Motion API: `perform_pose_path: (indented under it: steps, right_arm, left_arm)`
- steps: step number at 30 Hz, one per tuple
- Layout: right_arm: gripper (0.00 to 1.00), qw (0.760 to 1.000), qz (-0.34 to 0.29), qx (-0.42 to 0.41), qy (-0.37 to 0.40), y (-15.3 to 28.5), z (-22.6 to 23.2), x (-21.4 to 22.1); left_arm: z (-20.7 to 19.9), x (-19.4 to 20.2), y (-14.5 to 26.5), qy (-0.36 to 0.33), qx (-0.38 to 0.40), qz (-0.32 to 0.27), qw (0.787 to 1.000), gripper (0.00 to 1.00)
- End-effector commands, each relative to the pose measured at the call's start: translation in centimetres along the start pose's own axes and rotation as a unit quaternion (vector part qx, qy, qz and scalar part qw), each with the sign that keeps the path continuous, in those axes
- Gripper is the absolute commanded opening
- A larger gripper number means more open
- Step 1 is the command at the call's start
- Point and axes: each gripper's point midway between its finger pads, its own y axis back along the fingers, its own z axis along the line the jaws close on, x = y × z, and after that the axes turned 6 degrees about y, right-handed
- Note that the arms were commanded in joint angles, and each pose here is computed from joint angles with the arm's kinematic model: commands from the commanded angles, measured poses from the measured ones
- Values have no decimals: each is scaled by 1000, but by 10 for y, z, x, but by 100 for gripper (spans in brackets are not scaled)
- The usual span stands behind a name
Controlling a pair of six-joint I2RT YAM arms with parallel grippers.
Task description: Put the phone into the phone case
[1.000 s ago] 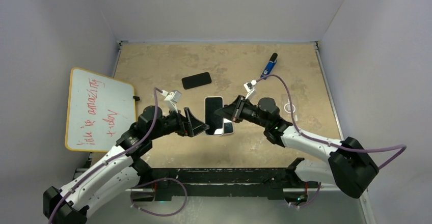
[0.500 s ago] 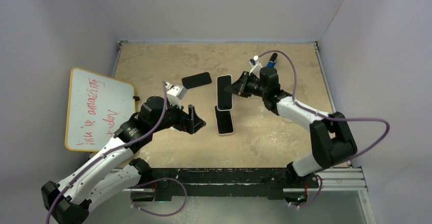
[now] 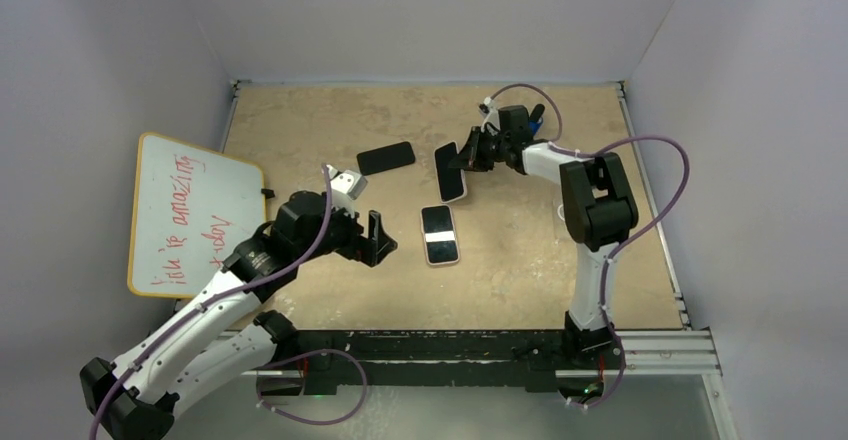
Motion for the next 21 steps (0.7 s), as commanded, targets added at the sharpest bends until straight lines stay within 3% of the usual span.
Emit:
perform_pose_path:
  steps: [1, 3, 15, 21]
  right_arm:
    - [0, 999, 2, -39, 12, 0, 8, -20]
    - [0, 1000, 0, -29, 9, -3, 0, -21]
    - [24, 999, -1, 44, -11, -8, -35, -25]
    - [49, 996, -4, 90, -29, 12, -35, -30]
  left_arm:
    - [-5, -20, 10, -21, 4, -38, 999, 95]
    - [-6, -20, 11, -22, 4, -37, 999, 95]
    - [-3, -23, 15, -20, -4, -49, 999, 95]
    - [-2, -23, 15, -18, -7, -50, 999, 96]
